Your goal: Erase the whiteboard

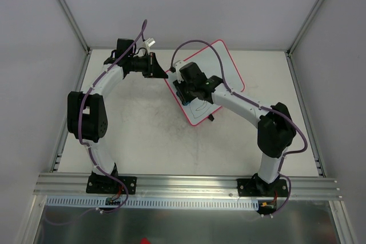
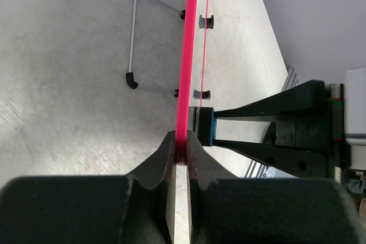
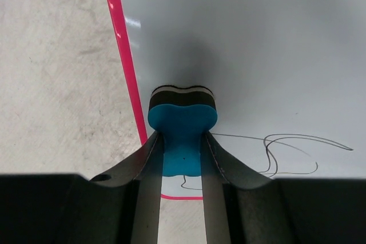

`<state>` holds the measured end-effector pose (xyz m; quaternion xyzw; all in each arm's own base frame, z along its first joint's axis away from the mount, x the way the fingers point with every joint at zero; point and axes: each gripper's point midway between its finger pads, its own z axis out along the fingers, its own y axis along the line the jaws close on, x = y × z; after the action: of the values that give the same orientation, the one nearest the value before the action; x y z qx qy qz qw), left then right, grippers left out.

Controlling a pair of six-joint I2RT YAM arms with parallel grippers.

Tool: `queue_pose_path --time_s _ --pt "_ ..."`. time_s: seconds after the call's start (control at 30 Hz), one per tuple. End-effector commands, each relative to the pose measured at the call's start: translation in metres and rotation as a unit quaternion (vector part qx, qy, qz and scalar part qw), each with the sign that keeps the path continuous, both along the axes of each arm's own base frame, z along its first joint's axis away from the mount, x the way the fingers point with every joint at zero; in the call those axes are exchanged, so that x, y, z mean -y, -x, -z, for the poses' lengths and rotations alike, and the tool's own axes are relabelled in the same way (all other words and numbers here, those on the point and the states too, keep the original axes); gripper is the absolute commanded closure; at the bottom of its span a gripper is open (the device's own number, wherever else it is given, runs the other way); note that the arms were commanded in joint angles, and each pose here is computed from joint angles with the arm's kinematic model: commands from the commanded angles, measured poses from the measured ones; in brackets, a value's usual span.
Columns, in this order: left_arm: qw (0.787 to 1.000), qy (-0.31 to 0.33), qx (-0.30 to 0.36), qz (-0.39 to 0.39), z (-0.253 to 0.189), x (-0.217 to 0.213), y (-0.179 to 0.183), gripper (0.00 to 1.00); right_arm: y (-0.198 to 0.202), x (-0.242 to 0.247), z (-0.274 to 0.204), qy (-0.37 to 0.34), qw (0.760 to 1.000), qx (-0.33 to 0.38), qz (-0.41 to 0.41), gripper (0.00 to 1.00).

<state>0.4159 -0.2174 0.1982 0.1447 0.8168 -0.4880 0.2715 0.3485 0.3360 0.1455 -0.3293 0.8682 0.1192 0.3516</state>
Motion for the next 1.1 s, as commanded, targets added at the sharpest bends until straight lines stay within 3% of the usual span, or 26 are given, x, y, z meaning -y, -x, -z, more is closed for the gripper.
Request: queue_pose_path --time_s 0.0,0.57,0.7,0.9,1.07 --pt "0.997 0.021 0.056 0.04 -0.03 0.016 0.007 1.0 0.016 0.014 0.018 0.014 1.0 -0.013 0.005 1.0" --pt "0.997 0.021 0.051 0.044 -0.025 0.014 0.011 1.0 0.075 0.069 0.083 0.05 0.995 -0.083 0.033 1.0" --pt "0.997 0.021 0.051 0.044 -0.024 0.015 0.01 1.0 0.071 0.068 0.064 0.028 0.997 -0.065 0.041 1.0" --pt "0.998 0.023 0.04 0.039 -0.024 0.016 0.007 1.0 0.058 0.063 -0.013 -0.032 0.998 -0.006 0.057 1.0" --pt "0.998 0.023 0.045 0.038 -0.027 0.016 0.006 0.89 0.048 0.065 -0.051 -0.056 0.996 0.036 0.066 1.0"
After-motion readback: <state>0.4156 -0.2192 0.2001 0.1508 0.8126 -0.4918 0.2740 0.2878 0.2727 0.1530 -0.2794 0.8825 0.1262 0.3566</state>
